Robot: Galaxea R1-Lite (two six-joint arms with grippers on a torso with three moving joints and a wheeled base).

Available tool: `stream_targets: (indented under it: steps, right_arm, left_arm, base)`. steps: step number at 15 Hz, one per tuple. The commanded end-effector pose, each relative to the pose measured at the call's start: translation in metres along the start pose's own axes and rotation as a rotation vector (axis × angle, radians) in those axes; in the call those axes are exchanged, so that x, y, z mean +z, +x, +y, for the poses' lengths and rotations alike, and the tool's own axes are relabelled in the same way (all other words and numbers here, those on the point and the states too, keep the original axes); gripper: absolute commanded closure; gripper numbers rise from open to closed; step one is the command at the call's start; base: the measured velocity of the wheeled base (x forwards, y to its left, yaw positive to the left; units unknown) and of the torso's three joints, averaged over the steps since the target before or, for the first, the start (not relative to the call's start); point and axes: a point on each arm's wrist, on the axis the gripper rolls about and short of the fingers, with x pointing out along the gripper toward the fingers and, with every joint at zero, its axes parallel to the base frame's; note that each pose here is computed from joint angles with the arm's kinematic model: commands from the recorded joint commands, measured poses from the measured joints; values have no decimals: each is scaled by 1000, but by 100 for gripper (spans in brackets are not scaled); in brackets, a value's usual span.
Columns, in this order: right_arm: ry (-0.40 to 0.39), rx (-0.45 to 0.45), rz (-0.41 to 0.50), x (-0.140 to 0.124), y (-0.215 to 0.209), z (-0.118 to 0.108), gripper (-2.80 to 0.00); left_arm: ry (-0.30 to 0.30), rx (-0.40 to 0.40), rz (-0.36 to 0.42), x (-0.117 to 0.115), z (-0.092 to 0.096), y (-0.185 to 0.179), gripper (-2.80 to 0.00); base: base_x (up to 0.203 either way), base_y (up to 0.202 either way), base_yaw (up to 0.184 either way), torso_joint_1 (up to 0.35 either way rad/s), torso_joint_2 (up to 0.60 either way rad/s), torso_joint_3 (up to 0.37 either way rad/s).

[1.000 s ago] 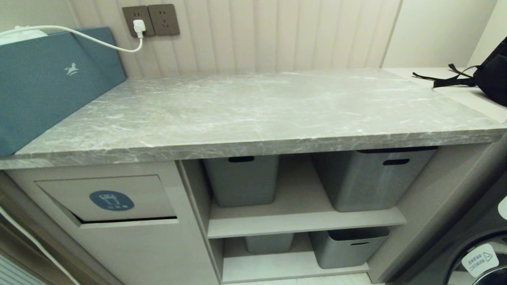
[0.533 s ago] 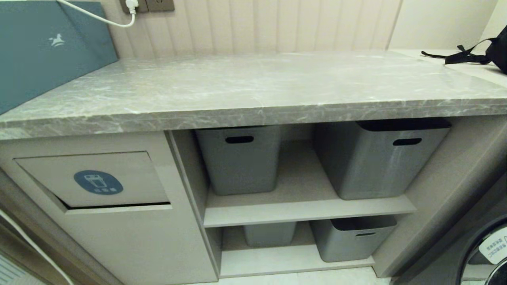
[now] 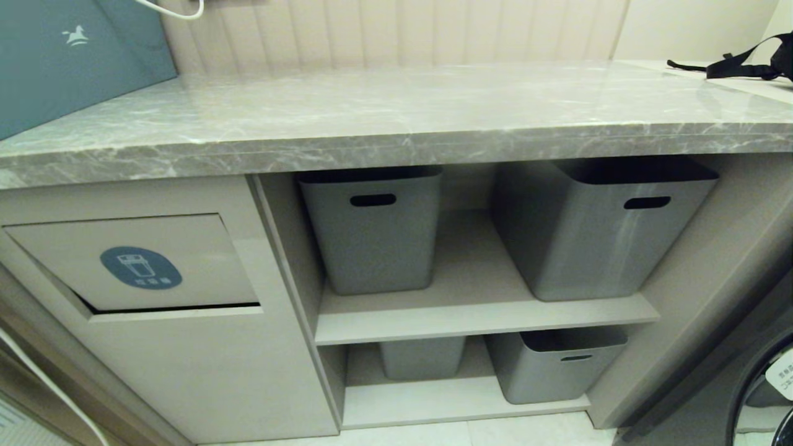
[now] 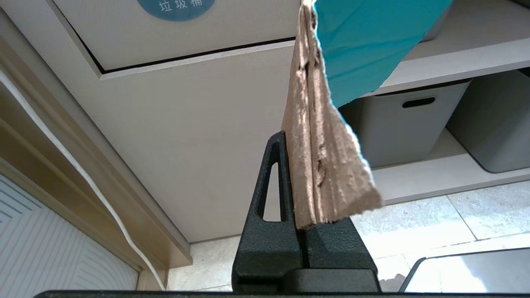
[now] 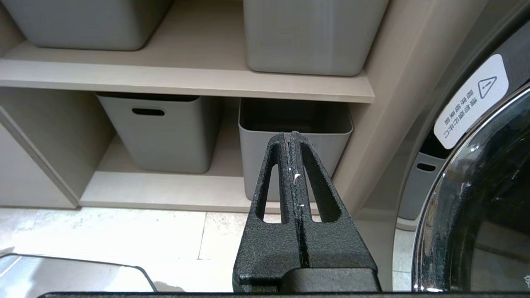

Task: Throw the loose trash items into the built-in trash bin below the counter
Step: Put the garbage in the trash can

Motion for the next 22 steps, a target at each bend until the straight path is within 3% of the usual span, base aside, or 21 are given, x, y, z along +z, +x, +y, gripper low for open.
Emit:
stream_targets:
  steps: [1,11,22]
  right_arm:
    - [-2,1,-1,0,0,0,0]
    - [-7,1,-1,0,0,0,0]
    - [16,-5,-2,0,0,0,0]
  left_arm:
    - [0,-1,1,0,0,0,0]
    - [1,-1,1,0,0,0,0]
    - [2,-16,-14,1,0,0,0]
  base:
    - [0,0,0,0,0,0]
    - [0,0,0,0,0,0]
    - [2,-6,128,2,2,3]
